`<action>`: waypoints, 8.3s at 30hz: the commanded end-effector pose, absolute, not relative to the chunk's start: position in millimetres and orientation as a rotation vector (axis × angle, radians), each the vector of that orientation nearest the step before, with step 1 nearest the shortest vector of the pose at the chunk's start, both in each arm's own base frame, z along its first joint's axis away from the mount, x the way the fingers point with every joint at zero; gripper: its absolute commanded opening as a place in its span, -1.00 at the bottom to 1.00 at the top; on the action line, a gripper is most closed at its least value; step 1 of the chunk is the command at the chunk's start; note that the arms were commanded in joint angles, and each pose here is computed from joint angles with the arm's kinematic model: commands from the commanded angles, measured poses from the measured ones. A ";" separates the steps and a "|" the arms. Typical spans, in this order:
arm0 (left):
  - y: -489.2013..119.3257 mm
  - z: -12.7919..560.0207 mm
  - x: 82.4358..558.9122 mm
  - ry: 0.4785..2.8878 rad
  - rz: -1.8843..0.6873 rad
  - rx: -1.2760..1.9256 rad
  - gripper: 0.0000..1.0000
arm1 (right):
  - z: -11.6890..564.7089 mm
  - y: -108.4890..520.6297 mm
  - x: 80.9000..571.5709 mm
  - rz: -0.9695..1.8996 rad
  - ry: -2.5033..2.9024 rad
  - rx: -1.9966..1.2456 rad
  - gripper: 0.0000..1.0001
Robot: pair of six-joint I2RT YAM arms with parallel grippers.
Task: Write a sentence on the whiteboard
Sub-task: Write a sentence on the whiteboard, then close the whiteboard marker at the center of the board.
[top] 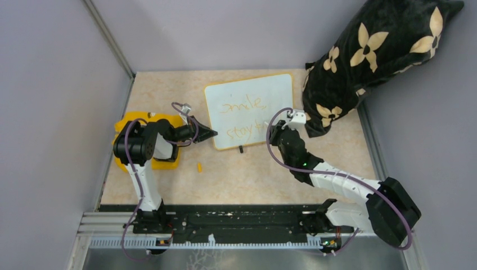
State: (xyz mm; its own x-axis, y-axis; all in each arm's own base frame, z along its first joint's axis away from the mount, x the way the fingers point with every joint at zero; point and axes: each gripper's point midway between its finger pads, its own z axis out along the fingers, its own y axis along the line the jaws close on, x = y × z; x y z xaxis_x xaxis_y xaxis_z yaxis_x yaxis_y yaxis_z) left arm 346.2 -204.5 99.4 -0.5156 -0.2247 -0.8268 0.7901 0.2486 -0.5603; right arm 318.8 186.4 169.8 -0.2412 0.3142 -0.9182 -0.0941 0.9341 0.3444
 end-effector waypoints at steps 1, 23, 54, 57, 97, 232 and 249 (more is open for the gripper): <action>-205.6 101.3 350.1 1.604 -1.408 0.562 -1.00 | 211.1 201.4 328.7 0.475 1.672 0.194 -1.00; -206.1 101.0 349.9 1.607 -1.410 0.560 -1.00 | 189.4 194.3 333.3 0.406 1.718 0.208 -1.00; -205.8 101.0 350.4 1.609 -1.410 0.557 -1.00 | 206.2 136.2 306.0 0.370 1.663 0.360 -1.00; -206.1 101.2 350.3 1.608 -1.411 0.558 -1.00 | 185.7 118.6 302.2 0.367 1.694 0.432 -1.00; -206.0 100.4 349.6 1.609 -1.412 0.562 -1.00 | 161.9 100.9 317.4 0.336 1.669 0.528 -1.00; -74.0 209.9 331.7 1.777 -0.653 -0.335 0.98 | 261.0 131.3 214.8 0.716 1.632 0.034 -1.00; -104.3 110.2 245.4 2.338 -0.585 -0.412 0.98 | 242.9 134.9 227.9 0.684 1.653 0.039 -1.00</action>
